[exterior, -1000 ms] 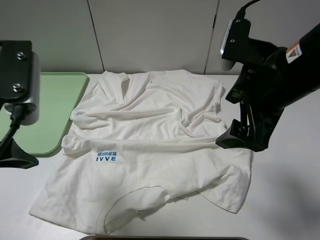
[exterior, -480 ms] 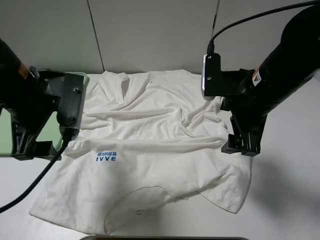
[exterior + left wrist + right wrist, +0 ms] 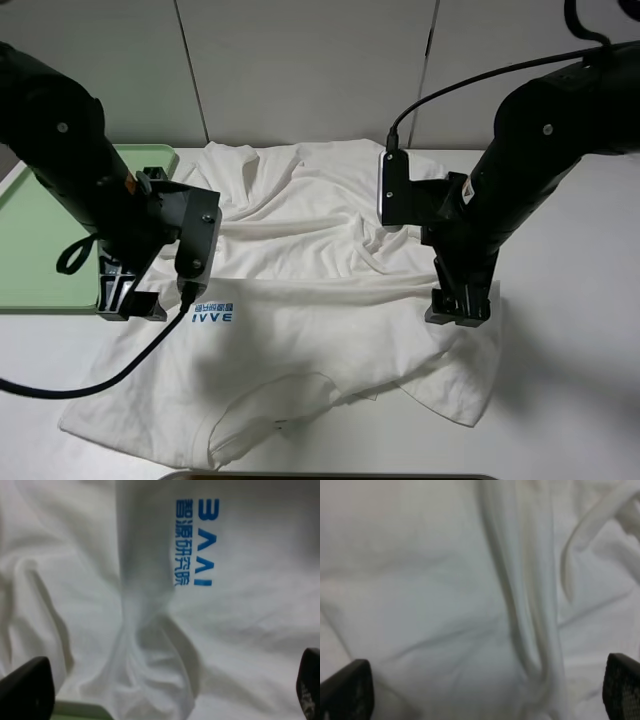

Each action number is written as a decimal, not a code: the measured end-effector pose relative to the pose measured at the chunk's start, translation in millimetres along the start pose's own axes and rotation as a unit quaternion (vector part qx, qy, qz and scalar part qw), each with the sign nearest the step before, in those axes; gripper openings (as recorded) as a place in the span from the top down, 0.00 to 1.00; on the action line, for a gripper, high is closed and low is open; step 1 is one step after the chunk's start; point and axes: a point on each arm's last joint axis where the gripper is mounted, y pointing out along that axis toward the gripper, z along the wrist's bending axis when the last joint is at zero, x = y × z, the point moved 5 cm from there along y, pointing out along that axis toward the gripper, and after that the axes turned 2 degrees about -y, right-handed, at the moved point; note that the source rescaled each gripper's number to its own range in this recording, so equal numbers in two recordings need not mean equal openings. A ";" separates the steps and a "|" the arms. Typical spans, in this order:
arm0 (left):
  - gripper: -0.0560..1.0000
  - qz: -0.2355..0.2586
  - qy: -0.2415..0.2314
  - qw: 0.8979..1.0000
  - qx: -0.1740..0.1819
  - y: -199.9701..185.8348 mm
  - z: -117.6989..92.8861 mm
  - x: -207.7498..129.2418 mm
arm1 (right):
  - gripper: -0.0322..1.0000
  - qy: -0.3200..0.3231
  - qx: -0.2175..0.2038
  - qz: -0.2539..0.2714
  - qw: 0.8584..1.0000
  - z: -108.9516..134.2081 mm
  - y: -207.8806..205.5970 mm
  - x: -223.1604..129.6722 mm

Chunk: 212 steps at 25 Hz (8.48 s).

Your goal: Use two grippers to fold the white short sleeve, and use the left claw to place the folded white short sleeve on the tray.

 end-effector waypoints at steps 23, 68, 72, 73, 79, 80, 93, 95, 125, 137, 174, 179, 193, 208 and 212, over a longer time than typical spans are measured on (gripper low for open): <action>0.04 0.042 0.013 0.999 -0.031 71.8 10.1 -14.8 | 0.00 -0.076 0.006 0.014 0.997 -3.6 65.7 1.3; 0.60 0.041 0.014 0.998 -0.039 91.9 8.6 -13.5 | 0.65 -0.015 0.027 0.030 0.999 -14.2 90.1 -23.1; 0.83 0.035 0.015 0.999 -0.031 92.5 10.8 -12.0 | 0.90 -0.013 0.027 0.029 0.999 -14.2 90.7 -22.8; 0.91 0.036 0.016 0.999 -0.031 92.5 10.8 -12.0 | 0.90 -0.013 0.027 0.029 0.999 -14.2 90.7 -22.8; 0.94 0.036 0.015 0.999 -0.031 92.2 10.9 -12.1 | 0.90 -0.013 0.024 0.027 0.999 -15.0 86.0 -22.2; 0.94 0.035 0.015 0.999 -0.030 91.6 11.1 -11.9 | 0.90 -0.013 0.024 0.027 0.999 -15.0 86.0 -22.2; 0.94 0.020 0.011 1.000 0.004 54.0 18.7 -10.0 | 0.90 0.004 -0.025 -0.005 1.000 -26.9 31.8 -14.0; 0.94 0.007 0.010 1.000 0.027 38.1 23.3 -8.0 | 0.90 0.014 -0.036 -0.013 0.999 -28.7 19.7 -12.6; 0.94 -0.142 -0.029 0.957 0.250 -153.1 14.6 -17.6 | 0.90 0.026 -0.194 -0.127 0.972 -16.6 -142.9 -18.5; 0.94 -0.200 -0.036 0.918 0.341 -234.2 37.4 -7.0 | 0.90 0.006 -0.336 -0.197 0.921 -8.3 -219.1 -28.5; 0.94 -0.260 -0.055 0.907 0.327 -347.0 -41.9 -41.9 | 0.90 0.056 -0.293 -0.266 0.917 44.4 -342.1 -43.6; 0.94 -0.265 -0.061 0.917 0.291 -348.7 -73.7 -54.1 | 0.90 0.059 -0.262 -0.280 0.922 69.2 -346.6 -50.9; 0.94 -0.217 -0.066 0.935 0.272 -320.8 -54.7 -51.2 | 0.90 0.066 -0.251 -0.231 0.938 52.6 -324.5 -50.2; 0.94 -0.062 -0.021 0.943 0.326 -139.5 128.6 -3.3 | 0.90 0.018 -0.307 -0.061 0.950 -117.1 -150.9 -12.2; 0.94 -0.082 -0.014 0.939 0.333 -91.9 158.1 5.5 | 0.90 0.027 -0.328 -0.068 0.942 -152.9 -112.6 -22.0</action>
